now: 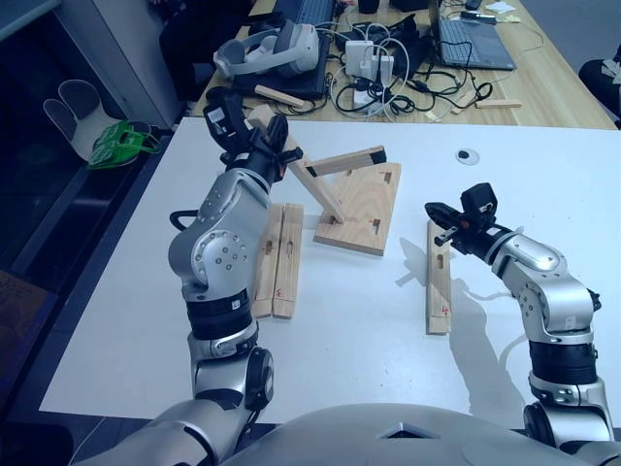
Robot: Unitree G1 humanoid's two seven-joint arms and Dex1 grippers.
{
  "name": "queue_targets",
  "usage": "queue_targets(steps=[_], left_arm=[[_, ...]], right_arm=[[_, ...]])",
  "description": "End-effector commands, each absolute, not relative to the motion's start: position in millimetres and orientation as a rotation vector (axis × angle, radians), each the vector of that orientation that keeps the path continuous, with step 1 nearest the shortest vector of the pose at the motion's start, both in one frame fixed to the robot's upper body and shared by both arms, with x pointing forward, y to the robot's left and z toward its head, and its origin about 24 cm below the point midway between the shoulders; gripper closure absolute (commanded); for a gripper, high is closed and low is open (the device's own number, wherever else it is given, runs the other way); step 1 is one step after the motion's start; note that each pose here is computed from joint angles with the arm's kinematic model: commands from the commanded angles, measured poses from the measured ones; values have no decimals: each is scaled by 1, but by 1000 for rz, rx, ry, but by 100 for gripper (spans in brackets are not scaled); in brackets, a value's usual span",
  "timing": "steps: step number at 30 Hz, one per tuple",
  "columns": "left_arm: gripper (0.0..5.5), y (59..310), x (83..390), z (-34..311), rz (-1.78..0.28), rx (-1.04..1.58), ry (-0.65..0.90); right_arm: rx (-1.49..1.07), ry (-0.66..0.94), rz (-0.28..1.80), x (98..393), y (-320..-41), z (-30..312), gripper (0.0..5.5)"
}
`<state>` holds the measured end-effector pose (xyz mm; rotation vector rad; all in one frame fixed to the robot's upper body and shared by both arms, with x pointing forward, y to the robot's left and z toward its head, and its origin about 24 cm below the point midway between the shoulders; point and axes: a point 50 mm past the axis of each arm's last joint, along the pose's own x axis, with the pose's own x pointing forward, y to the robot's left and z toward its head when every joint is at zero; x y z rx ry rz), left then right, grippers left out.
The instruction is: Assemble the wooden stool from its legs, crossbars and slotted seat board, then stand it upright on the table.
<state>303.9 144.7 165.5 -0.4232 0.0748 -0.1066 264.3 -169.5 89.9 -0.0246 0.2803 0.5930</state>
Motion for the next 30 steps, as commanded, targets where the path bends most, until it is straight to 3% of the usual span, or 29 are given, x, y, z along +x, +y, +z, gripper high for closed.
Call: queue_targets(steps=[1, 11, 19, 24, 30], left_arm=[[448, 147, 301, 166, -111, -336, 67], [448, 144, 298, 165, -152, -260, 60], [448, 121, 289, 137, -207, -164, 127], [448, 120, 285, 117, -187, -157, 149], [448, 113, 284, 132, -250, -197, 31]], right_arm=[[14, 296, 588, 265, -171, 89, 550], [48, 318, 598, 264, -171, 89, 550], [57, 312, 605, 266, -169, 91, 550], [81, 295, 596, 268, -169, 93, 550], [137, 279, 578, 269, -173, 94, 550]])
